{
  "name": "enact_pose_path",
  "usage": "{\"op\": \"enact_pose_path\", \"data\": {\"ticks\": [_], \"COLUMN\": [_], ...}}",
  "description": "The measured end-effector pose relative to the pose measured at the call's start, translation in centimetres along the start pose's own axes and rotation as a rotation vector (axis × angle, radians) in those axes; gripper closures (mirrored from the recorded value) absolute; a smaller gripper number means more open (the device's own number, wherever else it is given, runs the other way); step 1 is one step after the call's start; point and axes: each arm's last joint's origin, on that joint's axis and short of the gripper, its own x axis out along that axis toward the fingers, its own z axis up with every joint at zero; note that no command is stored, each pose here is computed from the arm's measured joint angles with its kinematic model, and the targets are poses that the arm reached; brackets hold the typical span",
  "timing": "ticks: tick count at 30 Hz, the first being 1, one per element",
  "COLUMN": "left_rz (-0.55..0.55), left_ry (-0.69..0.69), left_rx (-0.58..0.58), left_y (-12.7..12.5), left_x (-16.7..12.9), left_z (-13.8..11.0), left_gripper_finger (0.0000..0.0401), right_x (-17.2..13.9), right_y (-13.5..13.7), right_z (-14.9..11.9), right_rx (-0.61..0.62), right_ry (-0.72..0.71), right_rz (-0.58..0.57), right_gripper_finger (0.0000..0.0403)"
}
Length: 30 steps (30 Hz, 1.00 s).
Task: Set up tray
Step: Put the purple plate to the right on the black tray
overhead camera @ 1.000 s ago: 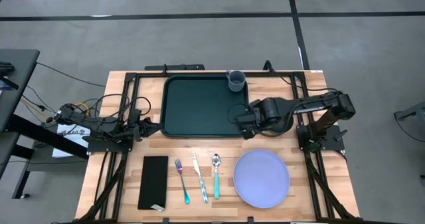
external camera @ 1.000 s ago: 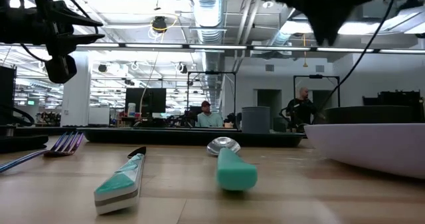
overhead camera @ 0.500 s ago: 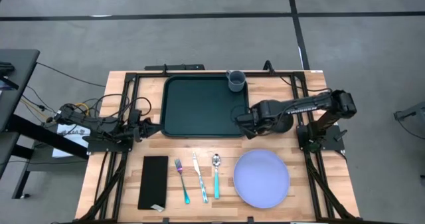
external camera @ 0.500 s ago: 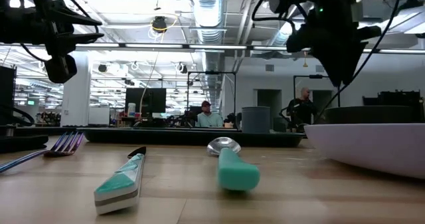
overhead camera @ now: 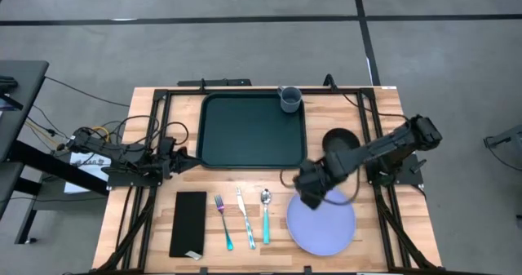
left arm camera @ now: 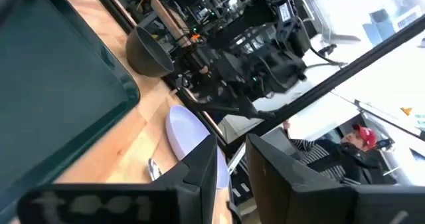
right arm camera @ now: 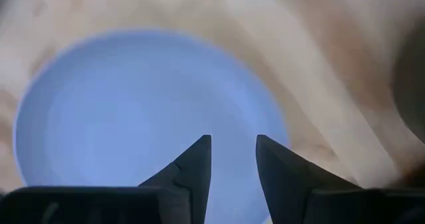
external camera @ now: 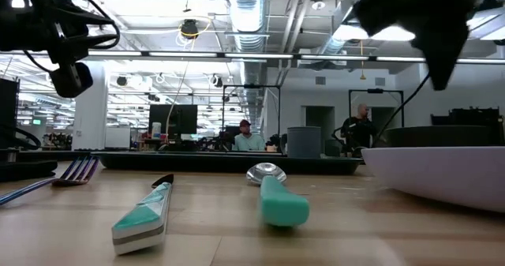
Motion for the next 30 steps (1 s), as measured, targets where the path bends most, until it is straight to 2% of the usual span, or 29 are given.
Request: {"op": "enact_pose_path", "data": {"ticks": [6,10,13,16,21,25,30], "left_rz": [0.001,0.001,0.002,0.001,-0.007,-0.014,-0.014], "left_ry": [-0.001,-0.001,-0.001,-0.001,0.011,0.021,0.021], "left_rx": [0.063,0.088,0.091,0.087,0.079,0.060,0.052], "left_y": [0.0,0.0,0.0,0.0,0.0,0.0,0.0], "left_x": [0.0,0.0,0.0,0.0,0.0,0.0,0.0], "left_z": [0.0,0.0,0.0,0.0,0.0,-0.1,-0.1], "left_gripper_finger": [0.0332,0.0332,0.0332,0.0332,0.0332,0.0332,0.0332], "right_x": [0.1,0.0,0.5,1.2,1.5,0.8,0.5], "right_y": [1.5,0.8,0.2,-0.6,-1.1,-0.4,0.2], "right_z": [-2.5,-2.3,-1.5,-0.8,-0.9,-2.7,-6.1], "right_rx": [-0.325,-0.374,-0.336,-0.199,0.197,0.470,0.707], "right_ry": [-0.032,-0.020,0.009,0.074,0.127,0.107,0.067], "right_rz": [-0.035,-0.091,-0.078,-0.048,-0.059,-0.067,-0.171], "right_gripper_finger": [0.0290,0.0290,0.0290,0.0290,0.0290,0.0290,0.0290]}}
